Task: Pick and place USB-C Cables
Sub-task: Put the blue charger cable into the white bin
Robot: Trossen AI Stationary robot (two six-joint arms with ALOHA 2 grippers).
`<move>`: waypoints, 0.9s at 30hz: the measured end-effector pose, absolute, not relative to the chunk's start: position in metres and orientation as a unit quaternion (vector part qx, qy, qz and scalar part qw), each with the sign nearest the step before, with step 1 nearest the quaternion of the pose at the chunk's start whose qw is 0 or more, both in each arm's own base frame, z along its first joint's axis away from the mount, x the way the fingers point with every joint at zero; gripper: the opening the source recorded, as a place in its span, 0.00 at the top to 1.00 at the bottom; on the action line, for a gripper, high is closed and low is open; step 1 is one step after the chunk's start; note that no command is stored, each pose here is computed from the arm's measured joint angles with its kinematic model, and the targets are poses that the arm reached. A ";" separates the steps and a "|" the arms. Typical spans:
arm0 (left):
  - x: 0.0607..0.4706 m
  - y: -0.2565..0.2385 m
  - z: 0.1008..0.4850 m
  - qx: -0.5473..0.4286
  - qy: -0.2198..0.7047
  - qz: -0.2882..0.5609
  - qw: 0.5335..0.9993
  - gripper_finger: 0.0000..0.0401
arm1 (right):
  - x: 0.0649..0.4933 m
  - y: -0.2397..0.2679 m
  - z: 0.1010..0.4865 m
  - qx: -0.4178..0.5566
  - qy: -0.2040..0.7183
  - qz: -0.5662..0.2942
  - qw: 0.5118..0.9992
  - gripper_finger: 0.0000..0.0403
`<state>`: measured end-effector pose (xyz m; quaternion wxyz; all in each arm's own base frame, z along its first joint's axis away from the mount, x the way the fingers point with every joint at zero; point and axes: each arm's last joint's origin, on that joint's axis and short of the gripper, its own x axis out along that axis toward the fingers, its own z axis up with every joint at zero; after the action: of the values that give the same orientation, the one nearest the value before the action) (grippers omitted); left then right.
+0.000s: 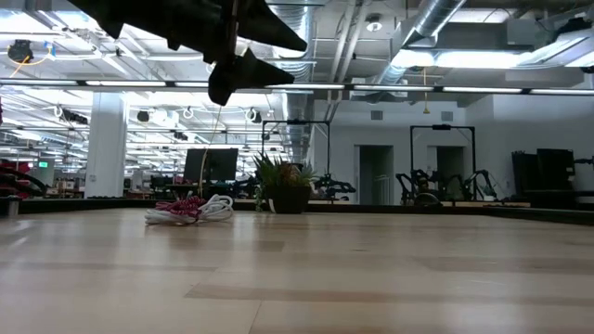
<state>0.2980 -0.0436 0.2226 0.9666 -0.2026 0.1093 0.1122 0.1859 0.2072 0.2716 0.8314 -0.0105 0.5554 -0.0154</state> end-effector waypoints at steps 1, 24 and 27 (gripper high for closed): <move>0.298 -0.044 0.222 -0.202 0.112 0.113 0.966 0.41 | 0.187 0.212 0.265 -0.013 0.573 -0.010 0.819 0.97; 0.296 -0.042 0.216 -0.185 0.136 0.140 0.963 0.41 | 0.192 0.237 0.226 -0.084 0.652 0.081 0.749 0.93; 0.296 -0.042 0.216 -0.185 0.136 0.140 0.963 0.41 | 0.193 0.236 0.226 -0.084 0.652 0.083 0.749 0.92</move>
<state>0.2958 -0.0420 0.2163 0.9630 -0.1854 0.1363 0.1402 0.1933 0.2362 0.2259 0.7491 -0.0836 0.6518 0.0831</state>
